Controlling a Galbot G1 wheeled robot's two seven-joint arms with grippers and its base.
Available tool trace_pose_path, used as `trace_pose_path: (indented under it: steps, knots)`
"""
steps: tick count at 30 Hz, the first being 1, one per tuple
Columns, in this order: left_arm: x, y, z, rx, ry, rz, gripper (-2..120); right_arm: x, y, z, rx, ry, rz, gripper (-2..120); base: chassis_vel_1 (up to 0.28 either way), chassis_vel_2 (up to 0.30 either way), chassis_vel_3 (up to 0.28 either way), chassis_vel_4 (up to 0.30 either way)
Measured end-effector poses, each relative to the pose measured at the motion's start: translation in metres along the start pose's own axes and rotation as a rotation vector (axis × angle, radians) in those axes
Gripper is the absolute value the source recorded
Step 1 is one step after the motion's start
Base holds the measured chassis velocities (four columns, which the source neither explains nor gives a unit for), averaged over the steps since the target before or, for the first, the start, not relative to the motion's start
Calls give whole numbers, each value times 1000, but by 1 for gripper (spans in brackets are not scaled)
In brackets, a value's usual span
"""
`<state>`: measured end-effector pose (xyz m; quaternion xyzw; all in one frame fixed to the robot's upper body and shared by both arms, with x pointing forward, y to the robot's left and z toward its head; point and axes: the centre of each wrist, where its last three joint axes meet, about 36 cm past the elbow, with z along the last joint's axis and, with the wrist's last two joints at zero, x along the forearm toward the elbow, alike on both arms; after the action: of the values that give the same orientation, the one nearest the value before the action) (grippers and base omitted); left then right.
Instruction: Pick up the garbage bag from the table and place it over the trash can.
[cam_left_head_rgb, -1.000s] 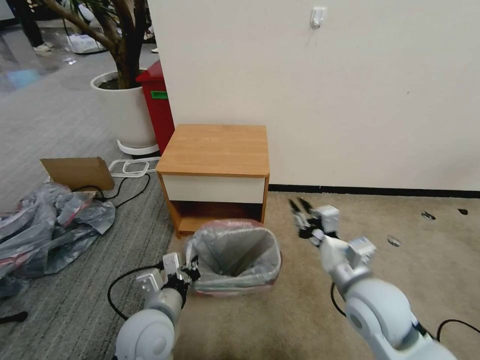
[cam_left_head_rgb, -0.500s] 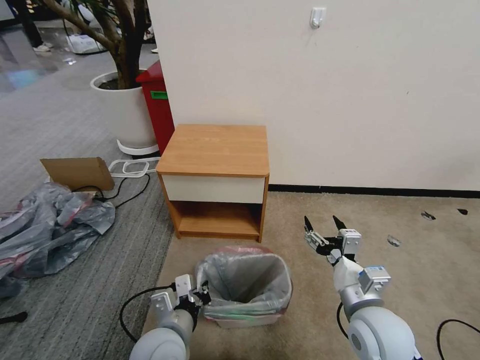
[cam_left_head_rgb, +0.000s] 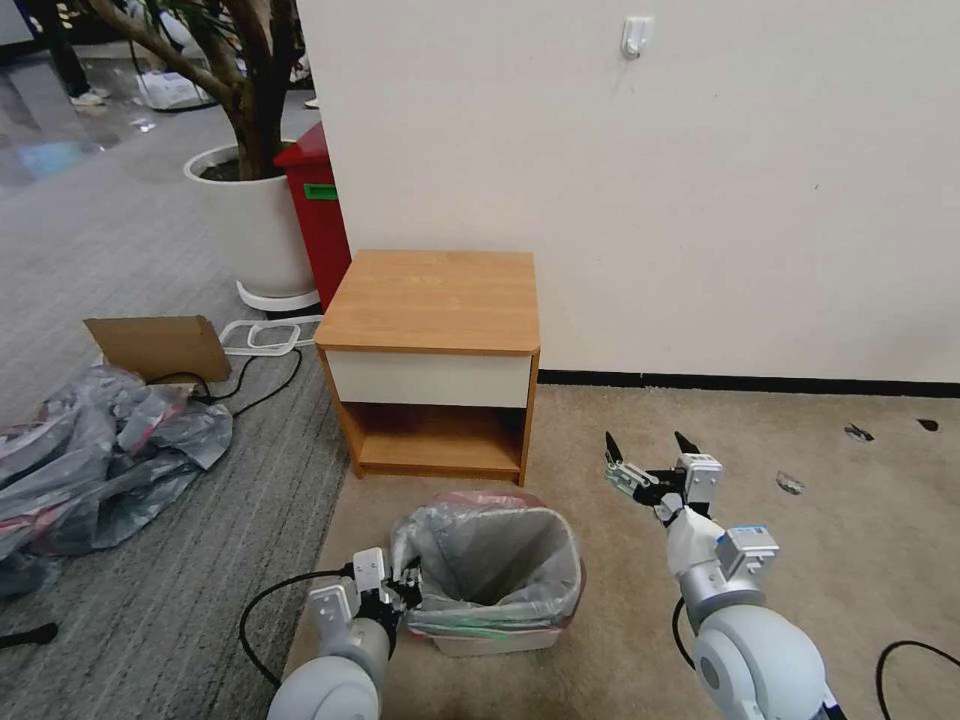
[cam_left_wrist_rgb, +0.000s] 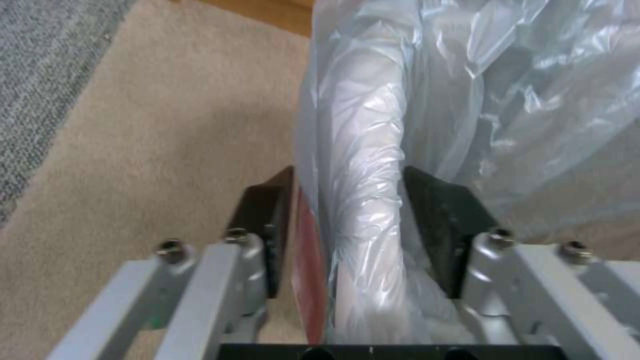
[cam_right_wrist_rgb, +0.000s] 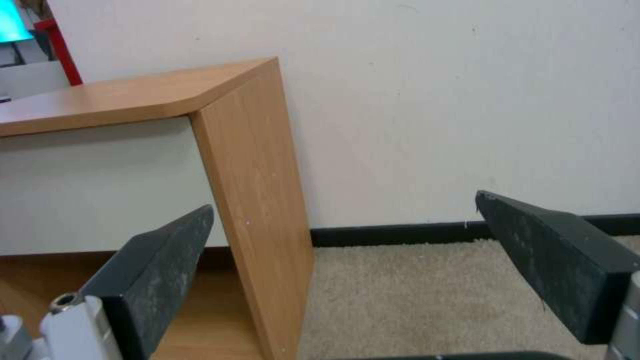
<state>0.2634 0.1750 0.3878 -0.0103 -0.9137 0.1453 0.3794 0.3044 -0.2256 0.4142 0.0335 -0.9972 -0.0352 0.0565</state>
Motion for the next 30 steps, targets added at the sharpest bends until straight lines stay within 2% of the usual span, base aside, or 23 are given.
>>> trace_pose_path:
  steps: [3,4,7,9,13,15,17,18,20,22,24,26,27,28,30]
  knots:
    - [6,-2,-3,-8,-1,12,59,1,0,-2,1,-3,0,100,0,0,0,0]
    - [6,-2,-3,-8,-1,12,59,1,0,-2,1,-3,0,100,0,0,0,0]
    - [13,-3,-8,-13,-17,22,75,3,2,-4,-2,-7,0,100,0,0,0,0]
    - [15,-3,-10,-14,-23,24,78,4,3,-4,-3,-7,0,100,0,0,0,0]
    - [25,-4,-18,-24,-57,28,97,9,5,-5,4,-7,2,100,0,0,0,0]
    - [27,-4,-20,-28,-68,27,98,10,5,-5,3,-7,2,100,0,0,0,0]
    - [35,-1,-25,-47,-123,21,99,15,6,-5,-3,-3,8,100,0,0,0,0]
    - [35,-1,-25,-47,-123,21,99,15,6,-5,-3,-3,8,100,0,0,0,0]
    - [37,10,-28,-123,-260,-16,100,23,6,0,-8,5,20,100,0,0,0,0]
    - [31,34,-27,-253,-468,-63,100,34,5,10,-8,-2,30,100,0,0,0,0]
    - [30,37,-27,-272,-498,-69,100,36,4,12,-6,-3,33,100,0,0,0,0]
    - [29,60,-29,-372,-652,-90,100,50,4,29,-9,1,49,100,0,0,0,0]
    - [29,68,-30,-403,-685,-89,100,55,4,36,-12,3,53,100,0,0,0,0]
    - [29,68,-30,-403,-685,-89,100,55,4,36,-12,3,53,100,0,0,0,0]
    - [30,90,-28,-486,-731,-93,100,65,5,49,-18,-1,59,100,0,0,0,0]
